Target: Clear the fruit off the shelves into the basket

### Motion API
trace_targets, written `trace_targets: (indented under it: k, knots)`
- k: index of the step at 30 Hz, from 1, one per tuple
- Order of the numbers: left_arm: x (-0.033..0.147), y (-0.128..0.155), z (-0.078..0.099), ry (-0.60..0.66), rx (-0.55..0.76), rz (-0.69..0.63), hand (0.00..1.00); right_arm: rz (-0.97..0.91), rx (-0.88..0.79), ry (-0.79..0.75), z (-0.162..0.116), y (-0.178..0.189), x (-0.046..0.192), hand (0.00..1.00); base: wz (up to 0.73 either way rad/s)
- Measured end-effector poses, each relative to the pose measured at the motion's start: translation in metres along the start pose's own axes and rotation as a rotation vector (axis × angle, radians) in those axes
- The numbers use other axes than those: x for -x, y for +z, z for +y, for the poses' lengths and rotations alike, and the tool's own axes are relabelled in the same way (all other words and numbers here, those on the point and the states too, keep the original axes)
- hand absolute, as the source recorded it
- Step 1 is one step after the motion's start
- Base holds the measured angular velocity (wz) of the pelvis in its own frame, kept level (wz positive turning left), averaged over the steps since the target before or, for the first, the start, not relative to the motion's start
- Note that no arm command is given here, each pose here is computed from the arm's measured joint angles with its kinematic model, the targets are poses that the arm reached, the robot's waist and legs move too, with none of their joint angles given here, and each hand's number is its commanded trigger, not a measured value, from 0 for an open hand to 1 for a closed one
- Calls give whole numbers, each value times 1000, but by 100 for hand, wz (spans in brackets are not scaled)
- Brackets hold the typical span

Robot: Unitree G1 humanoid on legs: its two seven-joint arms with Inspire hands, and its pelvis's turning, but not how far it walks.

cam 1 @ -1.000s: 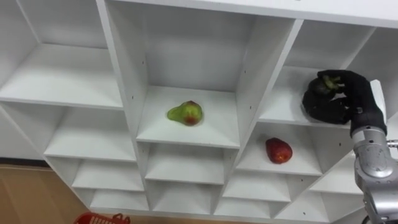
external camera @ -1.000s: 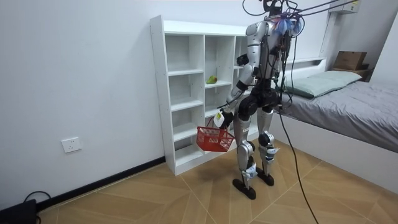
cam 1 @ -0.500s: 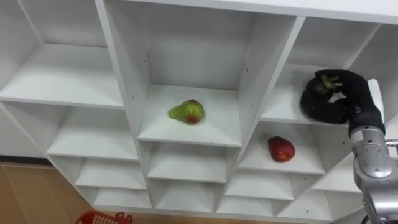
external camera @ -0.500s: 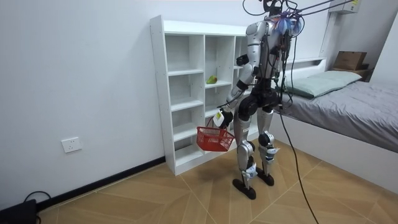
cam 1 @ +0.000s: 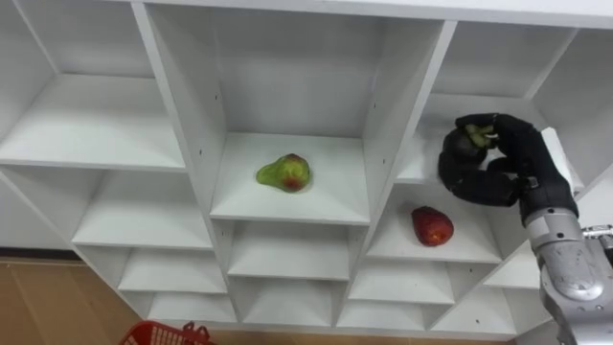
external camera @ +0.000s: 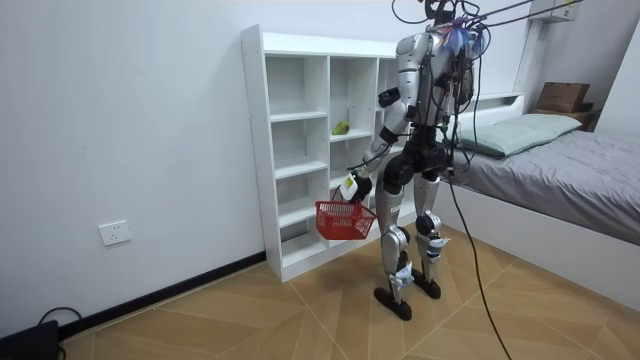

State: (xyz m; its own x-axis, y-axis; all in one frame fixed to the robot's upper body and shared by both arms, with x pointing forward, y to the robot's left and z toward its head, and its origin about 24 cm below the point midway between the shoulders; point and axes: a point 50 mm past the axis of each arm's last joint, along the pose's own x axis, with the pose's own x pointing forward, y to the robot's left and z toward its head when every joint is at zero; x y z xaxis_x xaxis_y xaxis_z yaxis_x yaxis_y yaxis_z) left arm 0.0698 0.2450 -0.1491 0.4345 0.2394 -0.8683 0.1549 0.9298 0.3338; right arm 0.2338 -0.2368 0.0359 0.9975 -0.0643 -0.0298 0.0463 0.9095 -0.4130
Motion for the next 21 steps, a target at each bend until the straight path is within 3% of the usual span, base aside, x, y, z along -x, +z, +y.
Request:
trace_targets:
  k: [11,21]
  knots:
    - [-1,15,-7,-28,-10,-80,100,-53,-169,196,31,12,15,100,-9]
    - [-2,21,-18,-94,-52,-100,100,-40,-200,319,50,10,31,100,-4]
